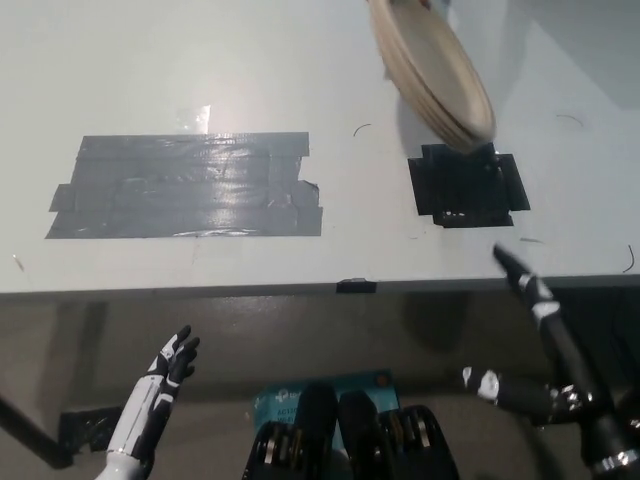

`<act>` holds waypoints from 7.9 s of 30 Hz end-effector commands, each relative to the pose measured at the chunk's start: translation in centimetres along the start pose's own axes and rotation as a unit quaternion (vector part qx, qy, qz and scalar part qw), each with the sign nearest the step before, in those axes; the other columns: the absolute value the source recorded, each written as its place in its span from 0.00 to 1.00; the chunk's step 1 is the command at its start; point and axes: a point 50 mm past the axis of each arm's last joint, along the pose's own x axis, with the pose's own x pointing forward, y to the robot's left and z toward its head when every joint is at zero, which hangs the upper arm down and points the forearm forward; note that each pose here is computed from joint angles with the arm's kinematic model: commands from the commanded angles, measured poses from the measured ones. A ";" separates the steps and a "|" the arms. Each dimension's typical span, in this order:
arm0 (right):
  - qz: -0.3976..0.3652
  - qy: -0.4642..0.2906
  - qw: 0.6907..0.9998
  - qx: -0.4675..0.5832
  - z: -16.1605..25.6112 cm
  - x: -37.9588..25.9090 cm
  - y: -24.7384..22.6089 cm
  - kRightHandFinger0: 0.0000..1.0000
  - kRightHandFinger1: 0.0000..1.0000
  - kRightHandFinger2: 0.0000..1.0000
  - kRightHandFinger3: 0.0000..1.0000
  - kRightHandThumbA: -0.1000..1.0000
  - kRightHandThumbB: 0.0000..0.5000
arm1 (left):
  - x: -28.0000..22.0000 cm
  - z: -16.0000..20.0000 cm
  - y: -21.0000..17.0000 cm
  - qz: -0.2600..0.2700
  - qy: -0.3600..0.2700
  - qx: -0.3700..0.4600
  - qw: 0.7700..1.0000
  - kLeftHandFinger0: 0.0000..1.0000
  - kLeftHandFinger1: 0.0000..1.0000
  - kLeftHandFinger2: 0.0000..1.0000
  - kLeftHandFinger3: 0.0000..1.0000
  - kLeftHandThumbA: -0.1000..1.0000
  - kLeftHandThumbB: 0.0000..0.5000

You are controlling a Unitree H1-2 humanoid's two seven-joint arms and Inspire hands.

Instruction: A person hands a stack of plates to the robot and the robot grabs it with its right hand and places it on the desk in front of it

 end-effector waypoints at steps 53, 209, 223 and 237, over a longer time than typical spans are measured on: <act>-0.085 -0.173 0.962 -0.192 10.8 18.5 -4.0 1.00 1.00 1.00 1.00 1.00 0.86 | 0.9 2.0 0.0 -0.013 -0.047 0.010 0.999 1.00 1.00 1.00 1.00 0.96 0.57; 0.442 -0.238 0.859 0.101 22.0 11.0 -15.6 1.00 1.00 1.00 1.00 1.00 1.00 | 4.2 4.1 0.7 -0.023 -0.073 0.025 0.997 1.00 1.00 1.00 1.00 0.96 0.52; 0.234 -0.351 0.902 0.094 21.0 0.7 -14.7 1.00 1.00 1.00 1.00 1.00 1.00 | 6.1 5.4 1.1 -0.024 -0.094 0.027 0.995 1.00 1.00 1.00 1.00 0.98 0.48; 0.121 -0.099 0.952 0.262 4.4 -1.6 -3.8 1.00 1.00 1.00 1.00 1.00 0.84 | 3.5 3.5 0.3 -0.022 -0.072 0.015 0.997 1.00 1.00 1.00 1.00 0.97 0.45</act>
